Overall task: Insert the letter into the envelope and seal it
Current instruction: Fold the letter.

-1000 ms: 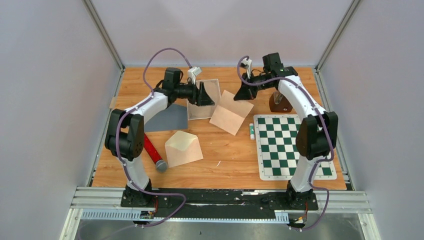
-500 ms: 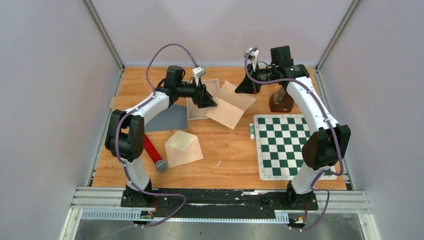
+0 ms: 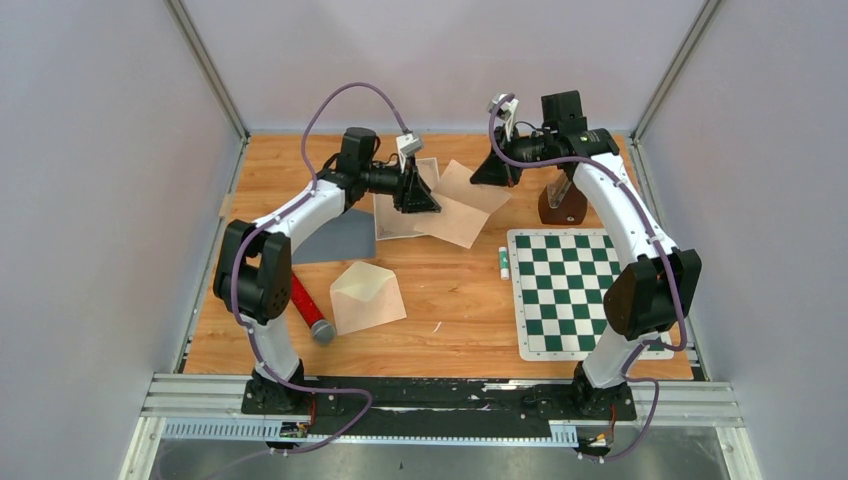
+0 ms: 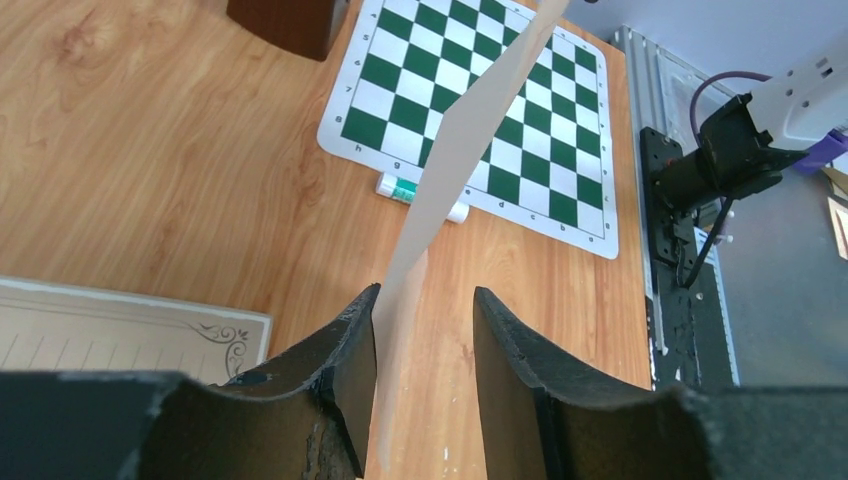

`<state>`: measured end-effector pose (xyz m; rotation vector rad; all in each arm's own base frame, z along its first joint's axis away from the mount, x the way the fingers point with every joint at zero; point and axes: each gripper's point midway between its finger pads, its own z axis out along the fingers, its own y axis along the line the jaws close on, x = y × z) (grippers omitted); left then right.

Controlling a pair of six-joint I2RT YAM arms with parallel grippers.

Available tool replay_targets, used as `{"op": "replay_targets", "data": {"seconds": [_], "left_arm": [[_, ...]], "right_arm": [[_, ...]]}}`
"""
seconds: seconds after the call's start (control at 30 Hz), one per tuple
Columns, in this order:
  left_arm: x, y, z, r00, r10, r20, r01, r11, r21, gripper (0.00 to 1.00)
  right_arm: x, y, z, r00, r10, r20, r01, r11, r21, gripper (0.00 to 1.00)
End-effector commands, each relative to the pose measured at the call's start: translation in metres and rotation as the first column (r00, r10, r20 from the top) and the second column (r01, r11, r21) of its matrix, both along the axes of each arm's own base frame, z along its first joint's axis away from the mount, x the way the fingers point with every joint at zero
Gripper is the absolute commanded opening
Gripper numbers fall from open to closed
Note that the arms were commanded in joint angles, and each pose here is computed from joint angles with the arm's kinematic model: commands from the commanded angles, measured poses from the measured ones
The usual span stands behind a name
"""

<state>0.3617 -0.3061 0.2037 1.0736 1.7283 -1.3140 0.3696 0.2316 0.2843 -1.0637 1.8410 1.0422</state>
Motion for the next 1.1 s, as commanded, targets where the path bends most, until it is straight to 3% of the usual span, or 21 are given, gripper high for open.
{"op": "replay_targets", "data": {"seconds": [0.0, 0.2, 0.43, 0.57, 0.67, 0.8, 0.9, 0.97, 1.07], "left_arm": [[-0.005, -0.002, 0.001, 1.0, -0.028, -0.009, 0.028, 0.999, -0.017, 0.45], [-0.002, -0.004, -0.003, 1.0, -0.027, -0.011, 0.027, 0.999, -0.022, 0.3], [-0.005, -0.004, -0.006, 0.998, -0.029, -0.049, 0.028, 0.999, -0.023, 0.28], [-0.007, -0.005, -0.007, 0.997, -0.039, -0.061, 0.037, 0.999, -0.028, 0.17], [-0.006, -0.005, -0.006, 0.997, -0.039, -0.062, 0.037, 0.999, -0.035, 0.04], [-0.005, -0.006, 0.0, 0.998, -0.034, -0.05, 0.032, 0.998, -0.046, 0.0], [-0.003, -0.006, 0.006, 0.999, -0.03, -0.033, 0.028, 0.998, -0.052, 0.0], [-0.001, -0.007, 0.01, 0.999, -0.031, -0.025, 0.03, 0.998, -0.057, 0.0], [-0.001, -0.008, 0.014, 0.999, -0.04, -0.027, 0.038, 0.997, -0.063, 0.0]], "right_arm": [[0.008, 0.0, 0.022, 0.997, -0.01, 0.075, 0.008, 1.0, 0.03, 0.0], [0.012, -0.004, 0.024, 0.997, -0.025, 0.079, 0.022, 0.999, 0.031, 0.0], [0.019, -0.011, 0.025, 0.994, -0.052, 0.094, 0.049, 0.998, 0.025, 0.0], [0.018, -0.011, 0.023, 0.995, -0.048, 0.086, 0.045, 0.999, 0.029, 0.0], [0.017, -0.011, 0.02, 0.996, -0.049, 0.077, 0.047, 0.999, 0.027, 0.0], [0.003, -0.007, 0.014, 0.997, -0.004, 0.074, 0.003, 1.0, 0.019, 0.11], [-0.032, 0.005, 0.005, 0.996, 0.086, 0.034, -0.086, 0.996, 0.015, 0.31], [-0.062, 0.013, -0.003, 0.987, 0.161, 0.013, -0.161, 0.987, 0.006, 0.39], [-0.068, 0.008, 0.0, 0.988, 0.144, 0.059, -0.142, 0.989, -0.032, 0.46]]}}
